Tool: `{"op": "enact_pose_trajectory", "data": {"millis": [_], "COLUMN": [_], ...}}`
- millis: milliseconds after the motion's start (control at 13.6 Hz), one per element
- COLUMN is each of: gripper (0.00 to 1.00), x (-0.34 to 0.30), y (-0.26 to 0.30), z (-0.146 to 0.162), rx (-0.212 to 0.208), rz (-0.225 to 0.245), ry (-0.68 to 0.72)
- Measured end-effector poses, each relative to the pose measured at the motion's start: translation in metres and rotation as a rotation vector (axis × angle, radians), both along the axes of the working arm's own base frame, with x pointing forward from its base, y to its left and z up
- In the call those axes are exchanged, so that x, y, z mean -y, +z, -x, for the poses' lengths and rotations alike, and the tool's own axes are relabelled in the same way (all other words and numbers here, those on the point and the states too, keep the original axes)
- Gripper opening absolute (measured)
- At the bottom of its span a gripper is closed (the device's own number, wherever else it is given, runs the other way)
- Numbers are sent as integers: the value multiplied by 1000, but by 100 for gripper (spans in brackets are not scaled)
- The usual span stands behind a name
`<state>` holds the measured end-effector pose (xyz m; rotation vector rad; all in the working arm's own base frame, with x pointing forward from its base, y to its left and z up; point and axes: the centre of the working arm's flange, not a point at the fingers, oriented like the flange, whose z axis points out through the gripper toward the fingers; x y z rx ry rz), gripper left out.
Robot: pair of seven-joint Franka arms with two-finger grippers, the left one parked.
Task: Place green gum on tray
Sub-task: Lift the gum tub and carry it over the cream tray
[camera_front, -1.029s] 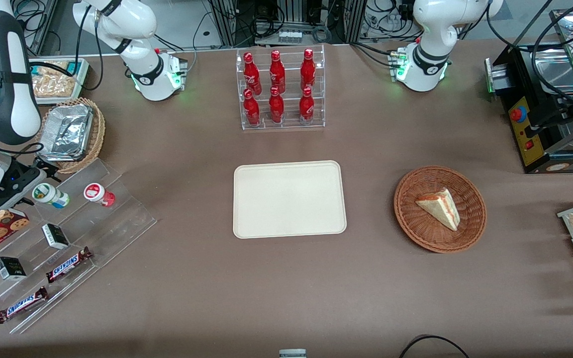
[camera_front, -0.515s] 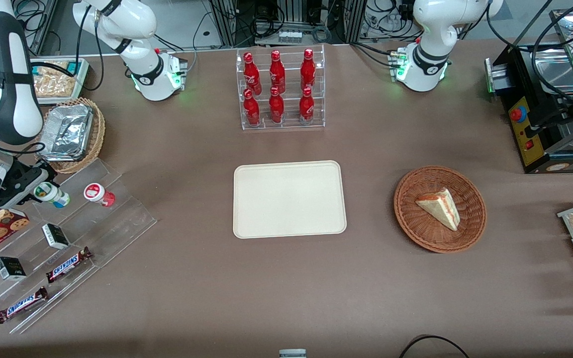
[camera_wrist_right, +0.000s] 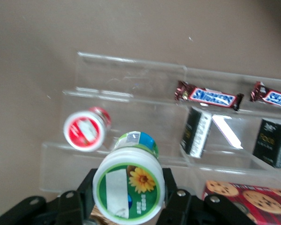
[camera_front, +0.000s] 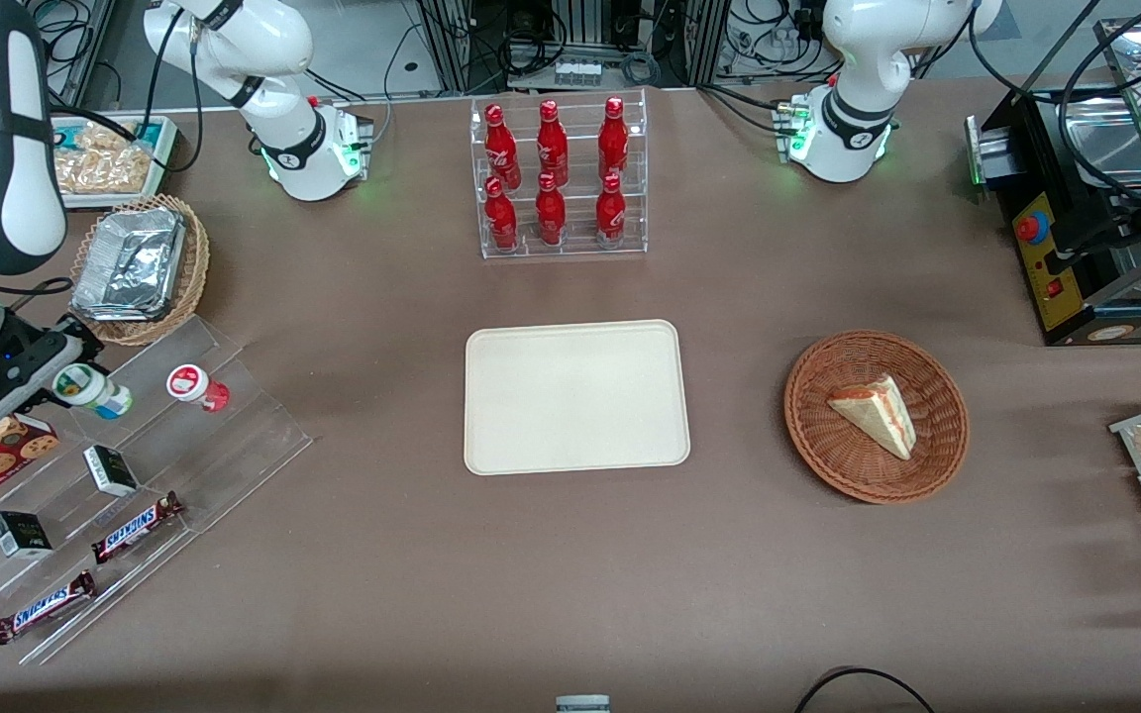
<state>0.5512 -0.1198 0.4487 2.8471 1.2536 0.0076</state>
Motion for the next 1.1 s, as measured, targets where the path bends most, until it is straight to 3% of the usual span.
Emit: {"op": "enact_pose_trajectory", "data": {"millis": [662,1103], "gripper": [59,59], "x": [-221,-393], "y": [-30,-59], "z": [-4,11], "rx": [-79,-81], "rz": [20,33], "ry": [-269,-517]}}
